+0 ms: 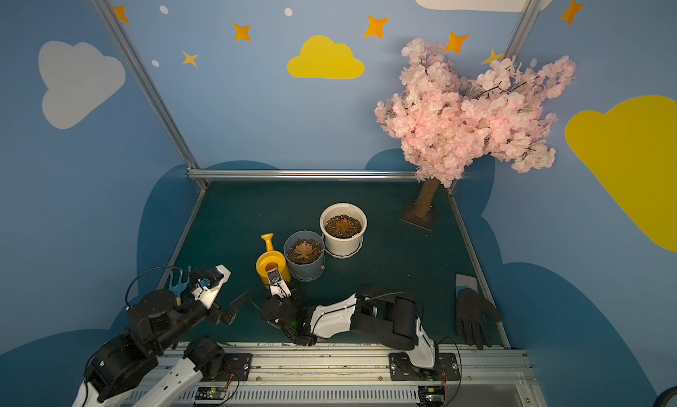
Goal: Water the succulent around the soil edge
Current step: Pick up the watering can from the center of the board.
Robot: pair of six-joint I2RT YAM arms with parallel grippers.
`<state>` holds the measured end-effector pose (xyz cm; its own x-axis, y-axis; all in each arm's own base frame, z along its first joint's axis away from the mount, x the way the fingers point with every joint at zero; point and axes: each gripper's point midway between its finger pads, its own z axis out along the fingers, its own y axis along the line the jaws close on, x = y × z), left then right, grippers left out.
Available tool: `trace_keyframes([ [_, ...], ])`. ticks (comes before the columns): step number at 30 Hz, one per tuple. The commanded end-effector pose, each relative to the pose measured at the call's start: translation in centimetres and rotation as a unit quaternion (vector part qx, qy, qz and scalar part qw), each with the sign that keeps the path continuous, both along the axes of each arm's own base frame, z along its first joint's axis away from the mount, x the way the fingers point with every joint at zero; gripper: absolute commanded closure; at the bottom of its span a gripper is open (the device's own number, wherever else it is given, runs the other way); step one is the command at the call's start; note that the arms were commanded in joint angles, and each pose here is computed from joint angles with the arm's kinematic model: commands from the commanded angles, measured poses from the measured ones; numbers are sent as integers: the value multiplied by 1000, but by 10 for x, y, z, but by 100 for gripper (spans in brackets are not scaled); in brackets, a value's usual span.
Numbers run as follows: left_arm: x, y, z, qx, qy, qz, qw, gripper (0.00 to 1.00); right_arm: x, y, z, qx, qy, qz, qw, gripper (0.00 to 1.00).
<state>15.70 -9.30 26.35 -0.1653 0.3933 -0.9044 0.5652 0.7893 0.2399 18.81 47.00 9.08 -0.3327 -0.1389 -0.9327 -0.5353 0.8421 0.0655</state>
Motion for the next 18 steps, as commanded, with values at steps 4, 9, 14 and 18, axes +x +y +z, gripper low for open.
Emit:
trace_keyframes([
  [4,0,-3,2,-2,-9,-8,1000,0,-7,1,7,-1,0,24,1000,89],
  [9,0,-5,2,-5,-6,-14,1000,0,-16,-9,27,5,-12,50,999,100],
  [14,-2,-10,5,-11,-4,-27,1000,0,-33,-22,50,0,-10,107,994,100],
  [18,-7,-19,8,-19,3,-54,998,0,-49,-54,75,-35,1,152,988,100],
])
